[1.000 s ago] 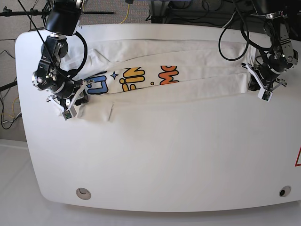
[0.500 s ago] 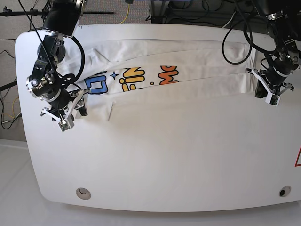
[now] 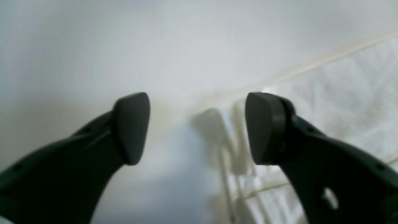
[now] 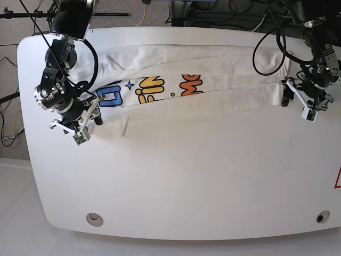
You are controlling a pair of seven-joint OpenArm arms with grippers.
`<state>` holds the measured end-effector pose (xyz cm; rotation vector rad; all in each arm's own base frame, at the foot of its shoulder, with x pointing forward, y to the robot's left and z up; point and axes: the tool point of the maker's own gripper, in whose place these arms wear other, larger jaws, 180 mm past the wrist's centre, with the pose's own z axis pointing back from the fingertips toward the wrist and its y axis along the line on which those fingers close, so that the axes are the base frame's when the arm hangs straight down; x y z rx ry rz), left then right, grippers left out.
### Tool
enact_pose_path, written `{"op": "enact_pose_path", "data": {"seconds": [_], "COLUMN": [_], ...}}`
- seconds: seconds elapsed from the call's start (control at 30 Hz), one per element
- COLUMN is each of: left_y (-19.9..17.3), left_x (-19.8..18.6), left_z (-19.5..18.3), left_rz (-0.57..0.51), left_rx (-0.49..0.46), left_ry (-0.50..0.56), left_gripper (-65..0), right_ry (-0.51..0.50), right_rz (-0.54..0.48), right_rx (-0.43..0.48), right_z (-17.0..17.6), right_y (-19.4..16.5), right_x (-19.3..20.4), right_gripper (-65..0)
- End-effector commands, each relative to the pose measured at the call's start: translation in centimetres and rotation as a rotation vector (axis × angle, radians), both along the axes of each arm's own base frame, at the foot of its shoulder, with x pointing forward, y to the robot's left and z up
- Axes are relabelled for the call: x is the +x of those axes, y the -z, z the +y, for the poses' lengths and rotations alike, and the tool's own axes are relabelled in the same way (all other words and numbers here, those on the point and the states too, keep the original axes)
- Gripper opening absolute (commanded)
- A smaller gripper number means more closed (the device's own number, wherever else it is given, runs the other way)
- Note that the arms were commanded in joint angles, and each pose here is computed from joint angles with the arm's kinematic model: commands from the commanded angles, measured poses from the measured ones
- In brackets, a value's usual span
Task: Fold the T-shirt properly
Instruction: 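Open both grippers and shift them along the folded edge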
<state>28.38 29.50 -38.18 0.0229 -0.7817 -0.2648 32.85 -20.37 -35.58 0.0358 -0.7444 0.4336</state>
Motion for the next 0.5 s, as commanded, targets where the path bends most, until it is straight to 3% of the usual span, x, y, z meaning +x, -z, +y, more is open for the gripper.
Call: {"op": "enact_pose_path", "data": {"seconds": [0.0,0.2,0.47], "left_y": [-0.9,-1.0,-1.8], "left_x": [0.6,0.4,0.8], "left_z": [0.7,1.3,1.4], "left_rz": [-0.037,-0.017,-0.031], "left_rx": [0.008,0.030,0.044], "left_ry": [0.000,-0.008,-0.002], "left_gripper": [-15.6,-15.7,-24.9], "right_ry": [-0.009,-0.014,0.034], "right_rz": [-0.046,-0.040,-0.023], "right_rx": [-0.008,0.015,0.044], "right_z": [0.0,0.4,-1.2], "right_y": [-1.3,-0.9,-0.3], "right_x": [0.7,1.2,2.4], "right_gripper": [-38.1,-37.6,-35.3]}}
